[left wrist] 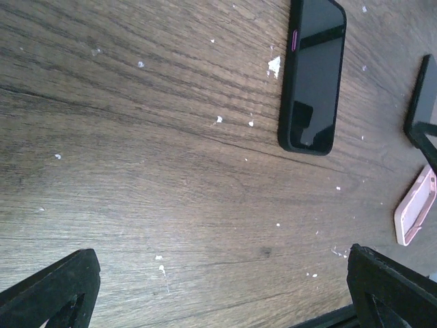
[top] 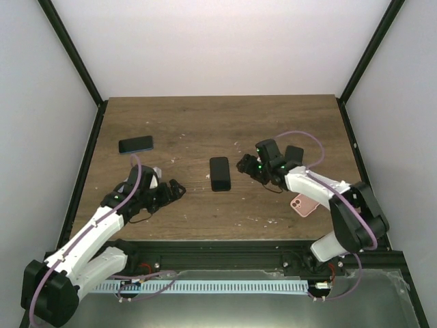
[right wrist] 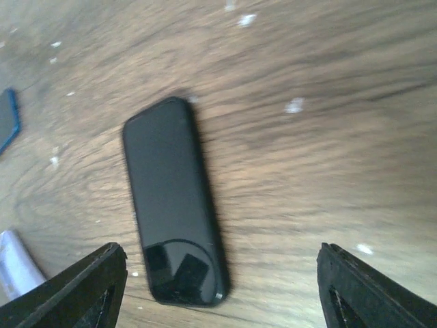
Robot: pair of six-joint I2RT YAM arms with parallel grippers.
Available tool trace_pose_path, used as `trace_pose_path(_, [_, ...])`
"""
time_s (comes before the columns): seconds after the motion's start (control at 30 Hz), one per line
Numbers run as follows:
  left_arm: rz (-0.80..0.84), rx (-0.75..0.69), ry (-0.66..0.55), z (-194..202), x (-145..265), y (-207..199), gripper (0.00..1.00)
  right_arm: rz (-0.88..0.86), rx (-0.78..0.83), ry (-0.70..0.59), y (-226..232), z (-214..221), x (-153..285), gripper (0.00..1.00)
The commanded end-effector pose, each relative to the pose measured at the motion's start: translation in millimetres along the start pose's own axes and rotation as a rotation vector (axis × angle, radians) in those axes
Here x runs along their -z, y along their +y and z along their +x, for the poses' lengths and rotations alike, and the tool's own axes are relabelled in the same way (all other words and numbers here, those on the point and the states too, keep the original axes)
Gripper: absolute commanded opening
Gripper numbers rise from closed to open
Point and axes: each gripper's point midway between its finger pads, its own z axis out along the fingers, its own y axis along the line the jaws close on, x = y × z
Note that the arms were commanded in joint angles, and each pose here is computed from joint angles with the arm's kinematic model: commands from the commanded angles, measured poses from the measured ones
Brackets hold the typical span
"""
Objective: Put the phone into the phone case
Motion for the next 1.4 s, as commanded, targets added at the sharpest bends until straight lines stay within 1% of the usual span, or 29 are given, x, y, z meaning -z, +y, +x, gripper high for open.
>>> trace_pose_path(0.0, [0.005, -0.01, -0.038, -6.6, 2.9, -0.9, 1.0, 0.287, -0.132, -0.023, -57.3, -3.1, 38.9, 0.74])
trace_pose_path(0.03, [0.006, -0.012, -0.039, -6.4, 3.2, -0.8, 1.0, 0.31, -0.171, -0.034, -64.9, -2.9, 48.5, 0.68])
trace_pose_path(0.13, [0.008, -0.015, -0.042, -6.1, 3.6, -0.5, 0.99, 0.405, -0.253, -0.101, -94.2, -1.9, 73.4, 0.57])
trace_pose_path(0.27, [0.014, -0.021, -0.042, -5.7, 4.5, -1.7, 1.0, 0.517, -0.323, -0.213, -132.2, -9.5, 106.9, 0.5])
trace_pose_path(0.43, [0.019, -0.03, -0.048, -6.5, 5.3, -2.7, 0.99, 0.608, -0.421, -0.252, -177.1, -10.6, 129.2, 0.39])
trace_pose_path(0.57, [0.023, -0.041, -0.043, -6.5, 6.8, -5.0, 0.99, 0.659, -0.456, -0.269, -199.1, -7.6, 135.7, 0.38])
trace_pose_path(0.67, [0.017, -0.047, -0.048, -6.8, 7.3, -3.7, 0.99, 0.65, -0.462, -0.259, -205.7, -4.5, 128.0, 0.37])
trace_pose_path(0.87, [0.016, -0.058, -0.049, -7.9, 9.3, -5.2, 0.99, 0.659, -0.463, -0.226, -213.6, -2.0, 111.8, 0.26])
trace_pose_path(1.13, [0.003, -0.061, -0.055, -8.6, 9.3, -2.7, 0.99, 0.684, -0.476, -0.228, -223.2, -1.5, 105.0, 0.26])
trace_pose_path(1.37, [0.0, -0.056, -0.049, -7.0, 7.2, -0.5, 0.99, 0.662, -0.479, -0.224, -225.7, -2.7, 96.7, 0.26])
